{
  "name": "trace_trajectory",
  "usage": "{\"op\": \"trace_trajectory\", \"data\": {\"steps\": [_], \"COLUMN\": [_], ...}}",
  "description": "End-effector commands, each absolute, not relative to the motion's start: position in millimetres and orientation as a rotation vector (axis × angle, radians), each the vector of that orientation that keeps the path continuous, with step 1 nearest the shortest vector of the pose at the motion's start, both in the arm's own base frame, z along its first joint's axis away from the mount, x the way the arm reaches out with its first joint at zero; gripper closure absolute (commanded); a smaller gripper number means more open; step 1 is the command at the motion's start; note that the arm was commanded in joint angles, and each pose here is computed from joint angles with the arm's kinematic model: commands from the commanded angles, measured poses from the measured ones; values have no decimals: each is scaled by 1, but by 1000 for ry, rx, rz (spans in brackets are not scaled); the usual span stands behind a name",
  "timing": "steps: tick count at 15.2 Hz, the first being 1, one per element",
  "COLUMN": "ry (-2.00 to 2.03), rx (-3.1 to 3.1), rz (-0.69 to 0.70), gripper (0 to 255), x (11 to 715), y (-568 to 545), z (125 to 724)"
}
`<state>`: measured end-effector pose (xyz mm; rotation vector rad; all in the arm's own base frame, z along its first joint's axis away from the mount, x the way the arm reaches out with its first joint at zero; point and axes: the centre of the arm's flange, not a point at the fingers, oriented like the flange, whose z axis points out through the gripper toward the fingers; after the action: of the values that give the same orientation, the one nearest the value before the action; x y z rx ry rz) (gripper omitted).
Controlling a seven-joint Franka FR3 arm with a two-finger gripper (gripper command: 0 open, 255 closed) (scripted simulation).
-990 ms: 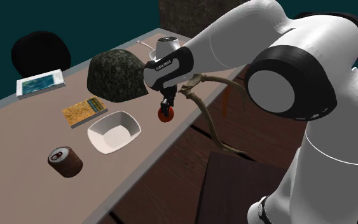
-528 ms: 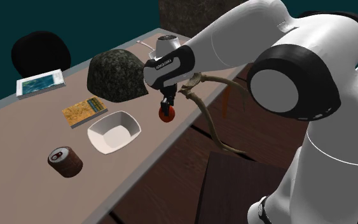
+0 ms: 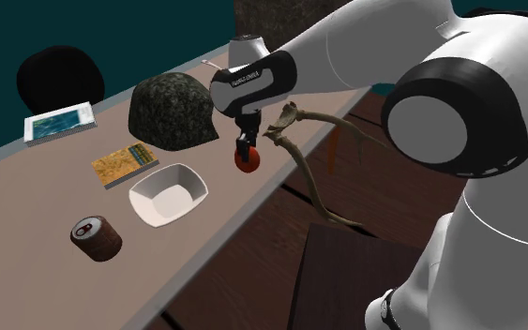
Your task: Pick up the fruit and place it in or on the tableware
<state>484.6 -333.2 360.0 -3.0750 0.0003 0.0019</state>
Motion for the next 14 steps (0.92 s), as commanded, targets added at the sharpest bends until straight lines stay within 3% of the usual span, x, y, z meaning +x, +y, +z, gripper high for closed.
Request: {"op": "trace_trajectory", "data": {"steps": [1,14], "ry": [1,1], "rx": [-3075,-3075], "rz": [2,2], "gripper": [255,255], "x": [485,485], "y": [-332,-332], "z": [371,437]}}
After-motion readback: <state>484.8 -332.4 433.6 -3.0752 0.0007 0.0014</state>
